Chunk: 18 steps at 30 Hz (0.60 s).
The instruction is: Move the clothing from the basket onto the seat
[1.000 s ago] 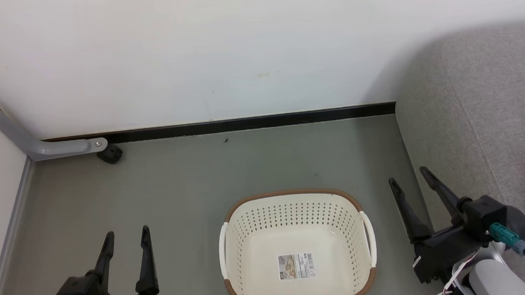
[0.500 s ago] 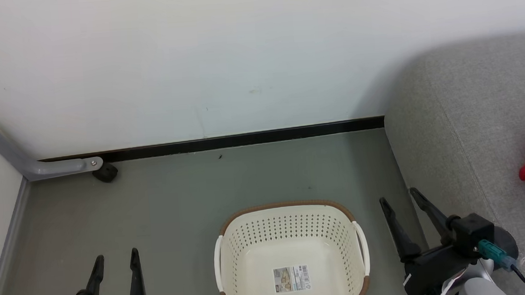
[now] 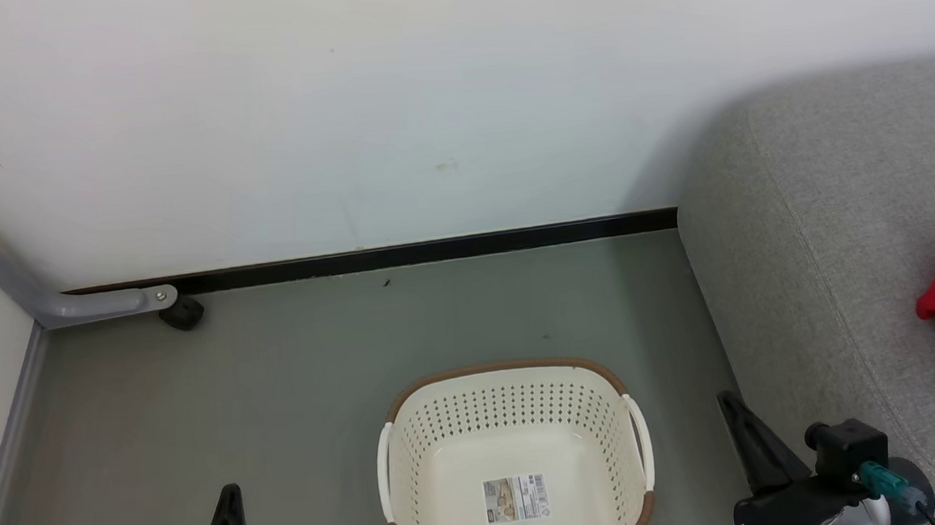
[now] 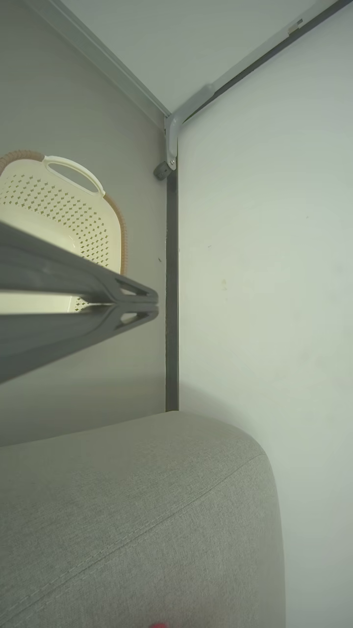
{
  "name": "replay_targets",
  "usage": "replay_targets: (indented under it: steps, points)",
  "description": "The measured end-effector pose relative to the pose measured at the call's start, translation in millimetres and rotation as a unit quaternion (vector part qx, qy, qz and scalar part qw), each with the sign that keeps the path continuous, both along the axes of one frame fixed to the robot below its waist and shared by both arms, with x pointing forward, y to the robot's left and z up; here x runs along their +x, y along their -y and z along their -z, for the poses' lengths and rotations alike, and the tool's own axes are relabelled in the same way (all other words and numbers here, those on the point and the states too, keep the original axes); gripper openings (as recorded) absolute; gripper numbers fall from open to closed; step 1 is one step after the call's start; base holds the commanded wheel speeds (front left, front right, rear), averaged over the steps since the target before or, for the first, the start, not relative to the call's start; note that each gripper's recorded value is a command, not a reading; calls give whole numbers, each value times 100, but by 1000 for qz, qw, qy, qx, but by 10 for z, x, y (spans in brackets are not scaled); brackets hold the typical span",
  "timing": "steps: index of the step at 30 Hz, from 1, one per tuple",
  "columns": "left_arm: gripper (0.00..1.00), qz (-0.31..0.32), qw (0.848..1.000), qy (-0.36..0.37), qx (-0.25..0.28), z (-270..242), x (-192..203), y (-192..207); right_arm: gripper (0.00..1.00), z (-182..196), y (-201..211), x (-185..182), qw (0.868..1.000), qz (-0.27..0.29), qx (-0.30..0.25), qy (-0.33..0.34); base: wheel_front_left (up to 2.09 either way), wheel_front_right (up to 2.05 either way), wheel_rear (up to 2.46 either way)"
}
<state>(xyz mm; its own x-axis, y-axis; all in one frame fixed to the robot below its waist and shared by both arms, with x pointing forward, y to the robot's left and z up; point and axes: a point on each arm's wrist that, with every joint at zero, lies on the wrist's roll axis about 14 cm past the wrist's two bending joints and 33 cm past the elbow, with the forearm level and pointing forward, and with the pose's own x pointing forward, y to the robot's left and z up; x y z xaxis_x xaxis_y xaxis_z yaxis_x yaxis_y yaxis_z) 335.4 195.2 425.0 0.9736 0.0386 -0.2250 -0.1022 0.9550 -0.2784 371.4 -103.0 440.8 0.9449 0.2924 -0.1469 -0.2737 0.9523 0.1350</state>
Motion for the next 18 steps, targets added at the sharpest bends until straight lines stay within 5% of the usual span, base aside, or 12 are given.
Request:
replay_targets:
  steps: [18]
  points:
    - [0,-33,994,-20,-106,39,21,-32,0,-12,256,66,989,75,116,-45,0,0,0]
